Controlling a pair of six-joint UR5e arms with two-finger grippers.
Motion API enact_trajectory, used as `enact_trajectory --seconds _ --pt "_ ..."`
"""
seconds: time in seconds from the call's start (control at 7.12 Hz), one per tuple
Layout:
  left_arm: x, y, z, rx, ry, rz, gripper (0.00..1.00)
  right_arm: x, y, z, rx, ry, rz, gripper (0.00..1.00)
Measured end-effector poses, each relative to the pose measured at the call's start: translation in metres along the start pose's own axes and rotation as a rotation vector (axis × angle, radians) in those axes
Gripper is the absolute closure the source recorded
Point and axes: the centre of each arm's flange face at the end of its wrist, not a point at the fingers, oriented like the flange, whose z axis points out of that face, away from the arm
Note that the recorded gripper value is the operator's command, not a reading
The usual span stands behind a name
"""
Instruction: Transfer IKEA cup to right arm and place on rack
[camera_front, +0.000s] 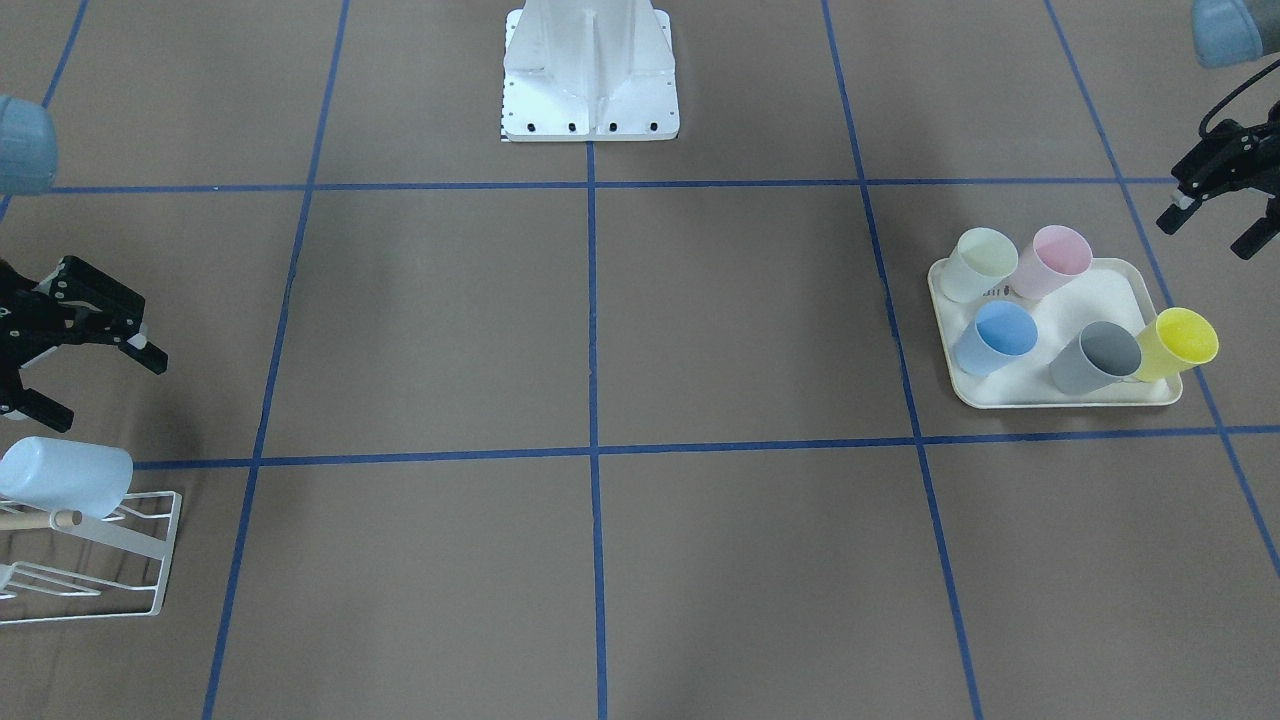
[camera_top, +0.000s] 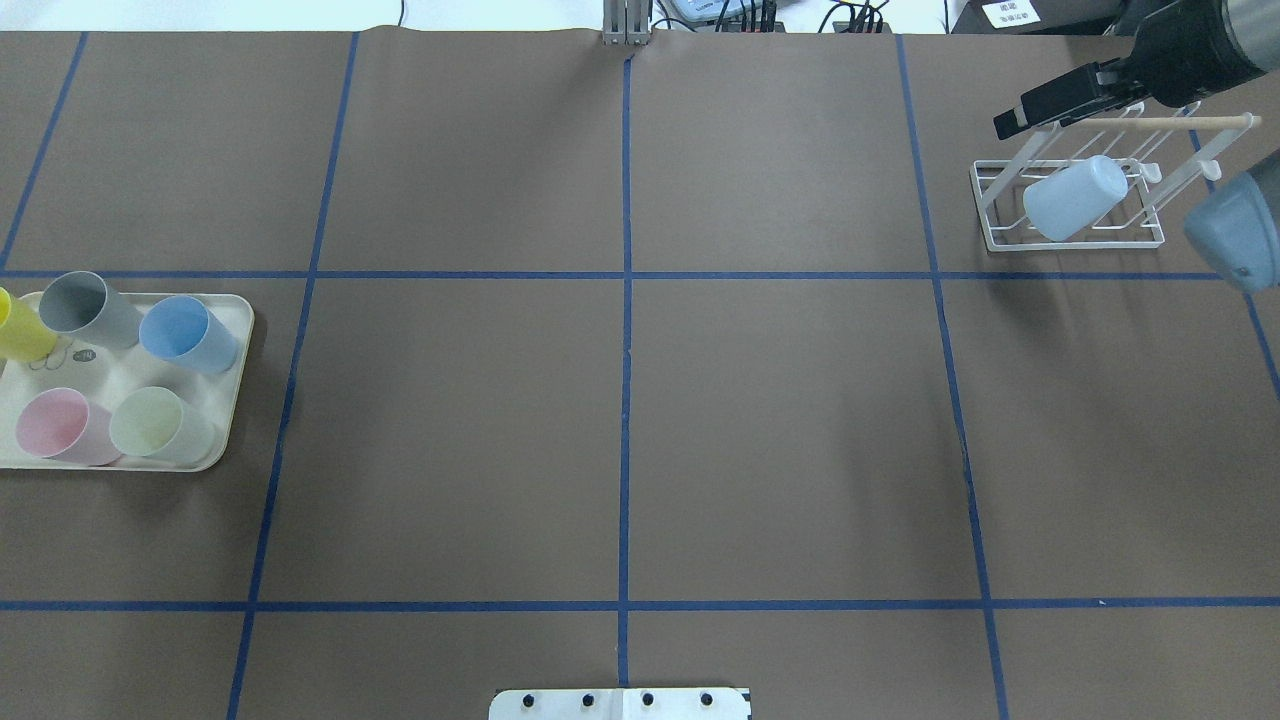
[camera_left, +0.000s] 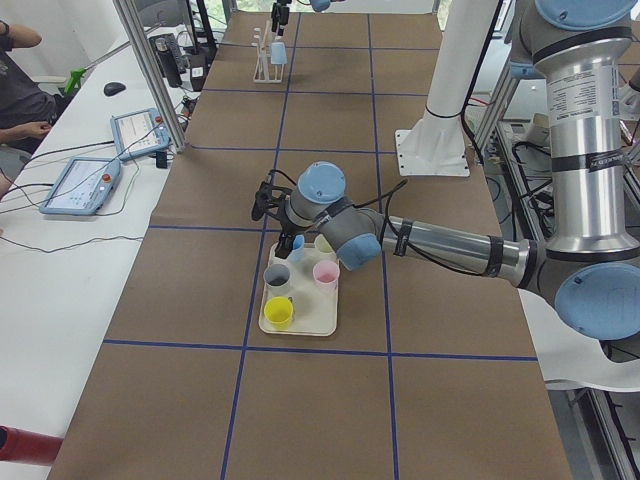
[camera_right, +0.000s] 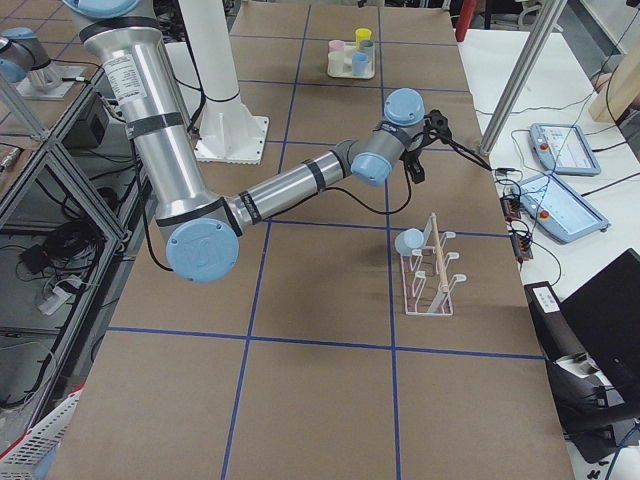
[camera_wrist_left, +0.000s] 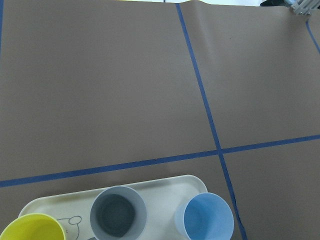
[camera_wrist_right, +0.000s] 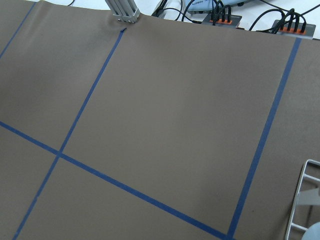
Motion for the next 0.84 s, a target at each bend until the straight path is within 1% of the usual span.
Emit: enact_trajectory --seconds 0.14,0.28,0.42,0.56,0.7,0.84 --pt "-0.012 0.009 0.002 -0.009 -0.028 0.010 0.00 0.001 0.010 -0.004 -0.004 0.000 0.039 0.01" --pt "-0.031 0.024 0.005 -0.034 -0.081 0.006 0.00 0.007 0.019 -0.008 -0.002 0.011 0.066 0.01" --pt "-0.049 0.041 0.009 -0.075 -0.135 -0.021 0.00 0.014 0.025 -0.015 0.007 0.021 0.081 0.01" --pt "-0.062 0.052 0.015 -0.120 -0.172 -0.058 0.00 0.024 0.031 -0.024 0.016 0.034 0.098 0.01" --pt "-0.071 0.059 0.025 -0.165 -0.189 -0.090 0.00 0.037 0.037 -0.032 0.026 0.053 0.117 0.01" --pt "-0.073 0.064 0.039 -0.207 -0.192 -0.108 0.00 0.051 0.044 -0.039 0.035 0.076 0.139 0.01"
